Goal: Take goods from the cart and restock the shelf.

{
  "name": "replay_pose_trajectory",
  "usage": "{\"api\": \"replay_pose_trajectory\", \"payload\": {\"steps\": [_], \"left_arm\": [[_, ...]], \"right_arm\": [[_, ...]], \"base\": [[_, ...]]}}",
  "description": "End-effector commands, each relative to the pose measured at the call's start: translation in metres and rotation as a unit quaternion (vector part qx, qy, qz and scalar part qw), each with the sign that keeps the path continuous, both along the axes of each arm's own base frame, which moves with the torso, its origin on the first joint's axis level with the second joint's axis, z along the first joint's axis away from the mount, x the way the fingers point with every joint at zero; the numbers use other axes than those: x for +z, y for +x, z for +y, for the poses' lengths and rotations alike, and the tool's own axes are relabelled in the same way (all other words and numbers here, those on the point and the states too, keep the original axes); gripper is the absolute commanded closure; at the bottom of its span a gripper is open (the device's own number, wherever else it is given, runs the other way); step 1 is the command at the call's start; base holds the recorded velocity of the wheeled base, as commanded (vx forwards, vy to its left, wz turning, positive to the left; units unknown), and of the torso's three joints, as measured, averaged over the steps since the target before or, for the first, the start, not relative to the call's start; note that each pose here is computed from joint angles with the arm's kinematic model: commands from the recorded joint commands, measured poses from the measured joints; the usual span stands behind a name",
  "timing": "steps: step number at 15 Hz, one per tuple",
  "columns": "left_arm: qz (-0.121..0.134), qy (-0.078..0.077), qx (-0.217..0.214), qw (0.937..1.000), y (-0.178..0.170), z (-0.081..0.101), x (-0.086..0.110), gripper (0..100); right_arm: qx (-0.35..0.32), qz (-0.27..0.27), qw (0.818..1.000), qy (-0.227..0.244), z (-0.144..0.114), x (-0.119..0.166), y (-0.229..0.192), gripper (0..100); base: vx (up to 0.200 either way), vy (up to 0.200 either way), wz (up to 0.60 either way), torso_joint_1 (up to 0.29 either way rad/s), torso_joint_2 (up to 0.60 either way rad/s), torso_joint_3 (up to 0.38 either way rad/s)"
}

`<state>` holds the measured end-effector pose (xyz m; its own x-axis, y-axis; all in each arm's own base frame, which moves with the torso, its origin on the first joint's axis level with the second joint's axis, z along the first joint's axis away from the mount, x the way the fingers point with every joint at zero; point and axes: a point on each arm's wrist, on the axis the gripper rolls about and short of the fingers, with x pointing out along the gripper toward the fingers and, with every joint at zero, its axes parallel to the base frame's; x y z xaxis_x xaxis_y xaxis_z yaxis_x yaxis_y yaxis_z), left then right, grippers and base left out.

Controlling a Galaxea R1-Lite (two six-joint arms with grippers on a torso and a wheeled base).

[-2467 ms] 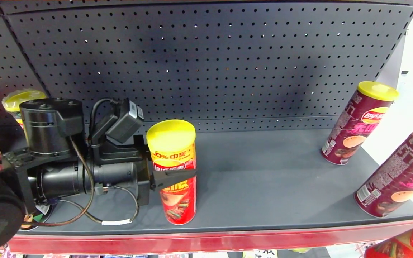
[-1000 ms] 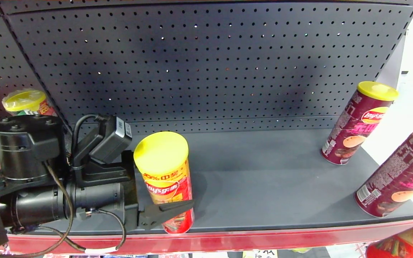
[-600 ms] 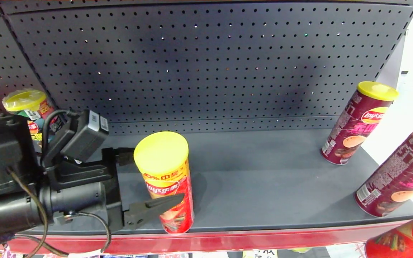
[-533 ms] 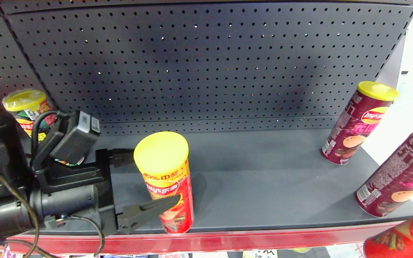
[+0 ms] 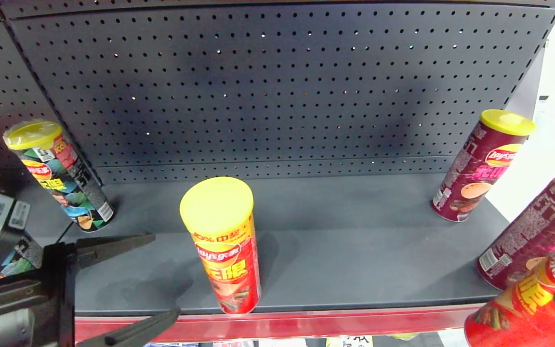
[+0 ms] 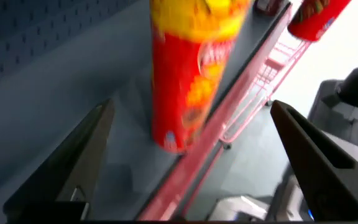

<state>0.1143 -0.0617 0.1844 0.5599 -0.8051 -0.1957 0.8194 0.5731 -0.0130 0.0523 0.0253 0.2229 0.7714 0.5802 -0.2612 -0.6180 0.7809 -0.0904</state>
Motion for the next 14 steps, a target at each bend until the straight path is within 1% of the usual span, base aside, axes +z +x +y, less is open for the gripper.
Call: {"api": "replay_pose_trajectory", "payload": {"steps": [1,2,3,5,7,8,9,11,14], "left_arm": [[-0.015,-0.008,0.017,0.9997,-0.031,0.017,0.003,0],[-0.002,-0.001,0.025,0.9997,-0.050,0.024,-0.001,0],[0.003,0.002,0.030,0.9995,-0.059,0.028,-0.004,0],[0.008,0.012,0.059,0.9982,-0.080,0.038,-0.011,0],[0.009,0.019,0.087,0.9960,-0.090,0.043,-0.015,0],[0.004,0.021,0.100,0.9948,-0.095,0.045,-0.016,0],[0.001,0.020,0.101,0.9947,-0.096,0.046,-0.016,0],[0.000,0.019,0.100,0.9948,-0.095,0.046,-0.014,0],[-0.002,0.017,0.098,0.9950,-0.096,0.046,-0.015,0]], "right_arm": [[0.026,0.019,0.999,-0.012,0.010,0.006,0.016,100],[0.047,0.024,0.998,-0.018,0.018,0.013,0.027,100],[0.057,0.026,0.998,-0.020,0.023,0.016,0.032,100],[0.075,0.011,0.997,-0.015,0.038,0.025,0.054,100],[0.070,-0.009,0.997,-0.010,0.050,0.029,0.077,100],[0.078,-0.016,0.997,-0.008,0.066,0.031,0.096,100],[0.090,-0.018,0.996,-0.006,0.076,0.033,0.103,100],[0.113,-0.017,0.993,-0.009,0.107,0.040,0.126,100],[0.121,-0.009,0.993,-0.015,0.138,0.040,0.163,100]], "base": [[0.000,0.000,0.00,0.000,0.00,0.000],[0.000,0.000,0.00,0.000,0.00,0.000],[0.000,0.000,0.00,0.000,0.00,0.000],[0.000,0.000,0.00,0.000,0.00,0.000],[0.000,0.000,0.00,0.000,0.00,0.000],[0.000,0.000,0.00,0.000,0.00,0.000],[0.000,0.000,0.00,0.000,0.00,0.000],[0.000,0.000,0.00,0.000,0.00,0.000],[0.000,0.000,0.00,0.000,0.00,0.000]]}}
